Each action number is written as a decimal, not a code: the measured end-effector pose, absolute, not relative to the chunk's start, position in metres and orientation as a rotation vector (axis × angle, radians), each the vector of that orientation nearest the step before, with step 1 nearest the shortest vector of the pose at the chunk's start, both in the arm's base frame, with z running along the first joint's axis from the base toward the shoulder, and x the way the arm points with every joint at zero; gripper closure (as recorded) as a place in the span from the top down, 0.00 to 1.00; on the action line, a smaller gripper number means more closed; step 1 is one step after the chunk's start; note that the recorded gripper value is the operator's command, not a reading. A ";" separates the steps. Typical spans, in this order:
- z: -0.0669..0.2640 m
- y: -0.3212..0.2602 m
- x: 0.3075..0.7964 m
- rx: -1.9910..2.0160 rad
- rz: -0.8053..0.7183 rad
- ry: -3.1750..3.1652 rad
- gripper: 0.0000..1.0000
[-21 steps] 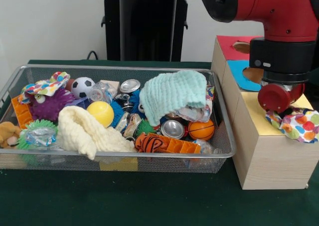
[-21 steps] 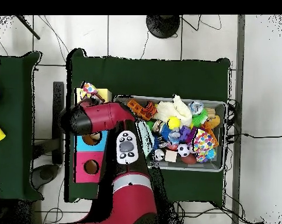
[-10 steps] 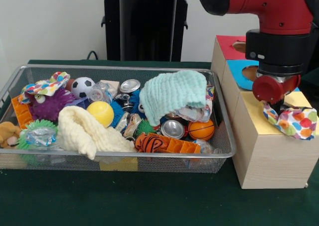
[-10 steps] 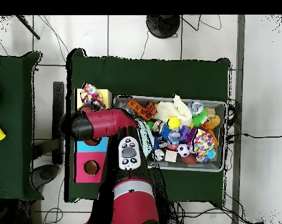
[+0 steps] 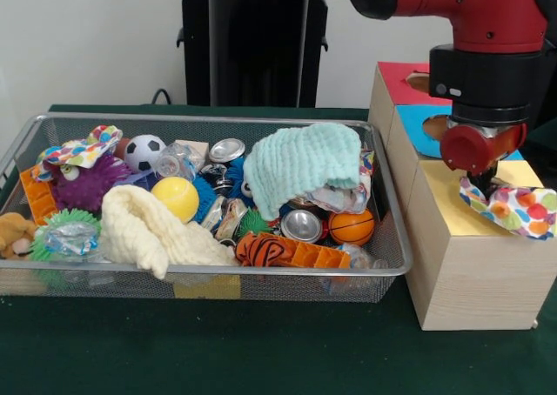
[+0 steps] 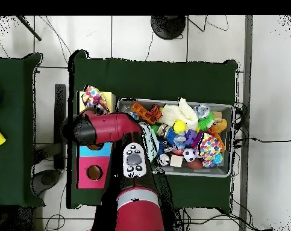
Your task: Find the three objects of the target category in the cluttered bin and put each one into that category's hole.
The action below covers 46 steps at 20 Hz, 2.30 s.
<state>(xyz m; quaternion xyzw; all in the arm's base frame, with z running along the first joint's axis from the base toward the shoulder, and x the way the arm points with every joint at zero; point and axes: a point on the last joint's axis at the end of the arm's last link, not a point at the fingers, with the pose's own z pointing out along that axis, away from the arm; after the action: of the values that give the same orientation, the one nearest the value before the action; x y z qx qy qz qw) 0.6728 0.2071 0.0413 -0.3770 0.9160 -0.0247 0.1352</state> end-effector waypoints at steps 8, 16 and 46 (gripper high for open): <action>0.052 0.205 0.669 -1.076 -0.089 2.662 0.00; 0.080 0.206 0.660 -1.068 -0.118 2.662 0.00; 0.088 0.207 0.628 -1.114 -0.132 2.760 0.00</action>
<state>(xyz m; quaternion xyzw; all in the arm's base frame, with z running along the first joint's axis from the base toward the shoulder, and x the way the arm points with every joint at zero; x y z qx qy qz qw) 0.6276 0.2068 0.0880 -0.3725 0.9234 -0.0442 0.0810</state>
